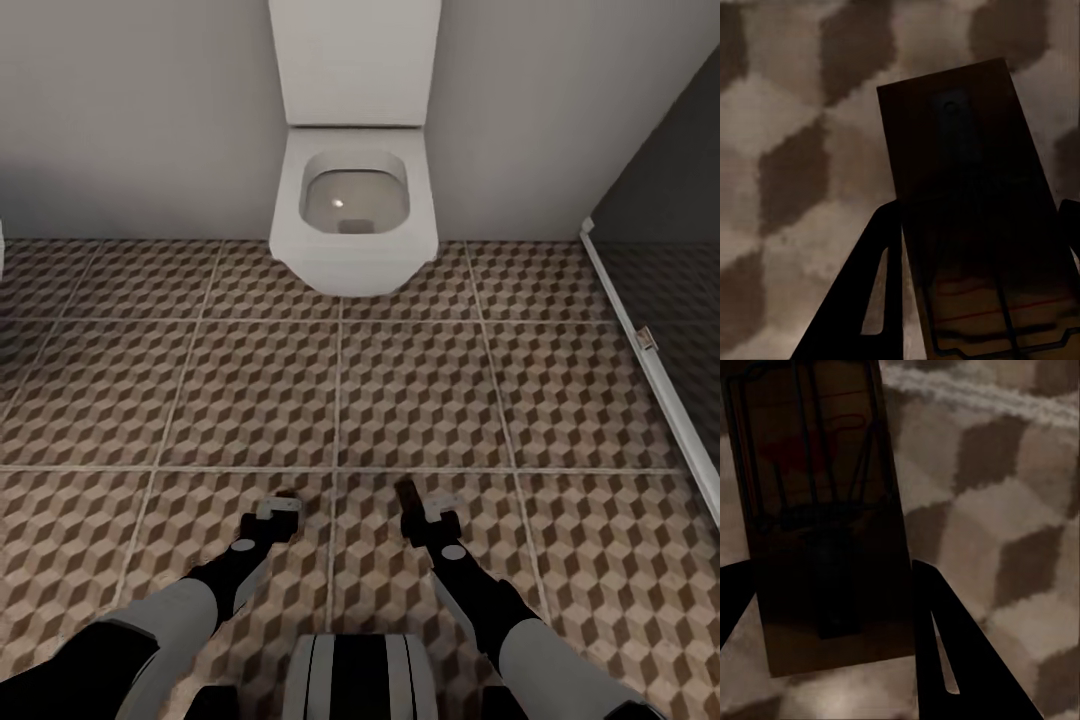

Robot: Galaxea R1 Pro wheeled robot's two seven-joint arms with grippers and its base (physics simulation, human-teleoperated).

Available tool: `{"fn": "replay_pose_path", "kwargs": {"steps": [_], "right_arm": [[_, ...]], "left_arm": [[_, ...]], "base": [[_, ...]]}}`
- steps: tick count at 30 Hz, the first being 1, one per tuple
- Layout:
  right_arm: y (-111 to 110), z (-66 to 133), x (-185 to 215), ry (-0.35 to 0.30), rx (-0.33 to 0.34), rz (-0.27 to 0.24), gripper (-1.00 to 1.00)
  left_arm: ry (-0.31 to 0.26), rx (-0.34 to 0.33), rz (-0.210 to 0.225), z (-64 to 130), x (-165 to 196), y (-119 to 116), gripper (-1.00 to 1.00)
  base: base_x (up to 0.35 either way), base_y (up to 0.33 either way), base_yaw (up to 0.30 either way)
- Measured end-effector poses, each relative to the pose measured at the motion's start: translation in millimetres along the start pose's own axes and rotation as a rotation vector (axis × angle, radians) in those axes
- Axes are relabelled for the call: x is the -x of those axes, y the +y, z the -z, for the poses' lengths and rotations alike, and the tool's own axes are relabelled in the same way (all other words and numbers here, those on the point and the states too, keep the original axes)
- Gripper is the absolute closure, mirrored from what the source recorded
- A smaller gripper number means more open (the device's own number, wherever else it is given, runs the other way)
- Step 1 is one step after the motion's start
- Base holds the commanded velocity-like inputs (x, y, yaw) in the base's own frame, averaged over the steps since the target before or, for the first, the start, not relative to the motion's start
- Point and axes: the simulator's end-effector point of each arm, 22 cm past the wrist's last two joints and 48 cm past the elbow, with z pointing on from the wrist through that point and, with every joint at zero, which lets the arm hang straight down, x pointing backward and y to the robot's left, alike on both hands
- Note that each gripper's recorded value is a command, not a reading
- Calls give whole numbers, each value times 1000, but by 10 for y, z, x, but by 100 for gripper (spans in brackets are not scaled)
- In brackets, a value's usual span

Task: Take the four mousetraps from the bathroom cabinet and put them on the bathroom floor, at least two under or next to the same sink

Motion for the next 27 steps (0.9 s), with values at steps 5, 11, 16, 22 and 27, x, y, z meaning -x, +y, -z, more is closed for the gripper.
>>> {"fn": "replay_pose_path", "kwargs": {"steps": [5,11,16,22,27], "right_arm": [[-1,0,2,0,0,0,100],[-1,0,4,-1,0,0,100],[-1,0,0,0,0,0,100],[-1,0,13,-5,0,-1,100],[-2,0,25,-11,-1,-3,100]], "left_arm": [[0,0,0,0,-1,-1,100],[0,-1,0,1,-1,-5,100],[1,-1,0,2,-6,-11,100],[1,-2,0,2,-6,-12,100],[2,-2,0,2,-7,-12,100]], "base": [[212,58,0],[221,9,0],[231,1,0],[239,0,0],[241,0,0]]}}
